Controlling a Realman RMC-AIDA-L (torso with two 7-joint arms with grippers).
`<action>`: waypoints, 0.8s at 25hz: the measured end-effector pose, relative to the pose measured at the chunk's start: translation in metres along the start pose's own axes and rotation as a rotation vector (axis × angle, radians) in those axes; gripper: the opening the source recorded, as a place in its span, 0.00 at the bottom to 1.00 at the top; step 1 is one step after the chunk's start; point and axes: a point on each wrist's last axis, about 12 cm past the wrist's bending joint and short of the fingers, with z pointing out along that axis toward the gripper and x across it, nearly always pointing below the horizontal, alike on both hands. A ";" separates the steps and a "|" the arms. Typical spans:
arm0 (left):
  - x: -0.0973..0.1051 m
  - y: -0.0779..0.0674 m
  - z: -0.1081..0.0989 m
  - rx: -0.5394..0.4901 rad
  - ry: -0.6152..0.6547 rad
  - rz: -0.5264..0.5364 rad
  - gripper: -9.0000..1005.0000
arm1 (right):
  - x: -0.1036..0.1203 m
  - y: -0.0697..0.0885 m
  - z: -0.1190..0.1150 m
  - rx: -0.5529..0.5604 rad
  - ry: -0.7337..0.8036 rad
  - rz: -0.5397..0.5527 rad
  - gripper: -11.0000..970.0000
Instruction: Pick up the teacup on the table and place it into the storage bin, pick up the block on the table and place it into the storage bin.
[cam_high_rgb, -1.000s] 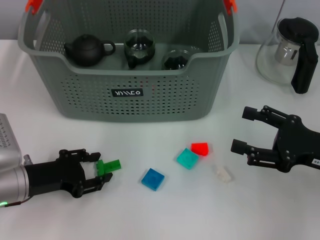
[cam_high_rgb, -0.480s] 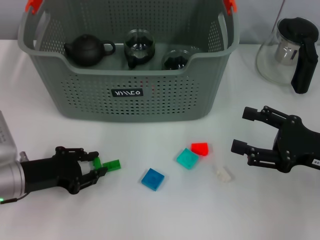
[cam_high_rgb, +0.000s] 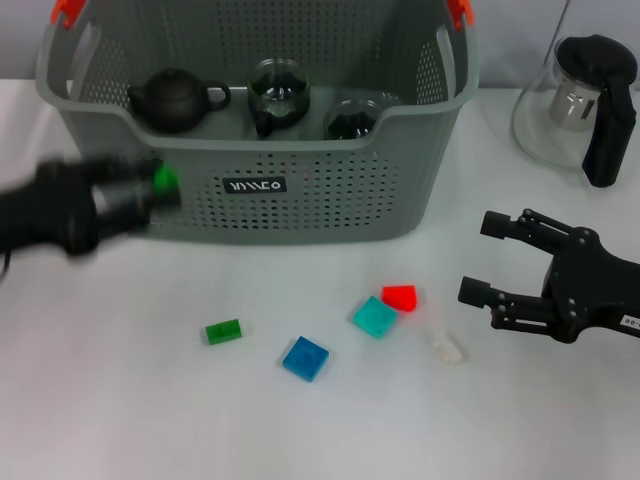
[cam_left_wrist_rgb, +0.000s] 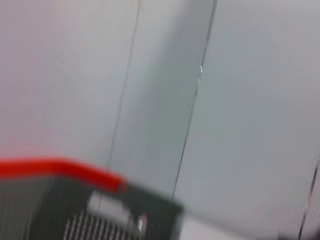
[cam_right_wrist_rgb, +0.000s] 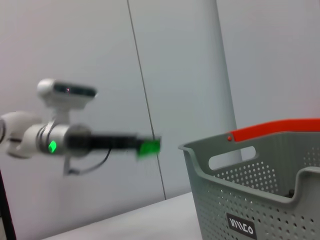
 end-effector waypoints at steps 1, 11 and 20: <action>-0.011 0.004 0.005 0.008 -0.023 -0.028 0.45 | 0.000 0.000 0.000 -0.001 -0.001 0.000 0.98; -0.087 0.051 0.106 -0.050 0.086 -0.092 0.50 | -0.001 0.001 0.005 -0.013 -0.004 -0.001 0.98; -0.076 0.069 0.169 -0.328 0.346 -0.005 0.55 | -0.001 0.002 0.004 -0.015 -0.011 0.001 0.98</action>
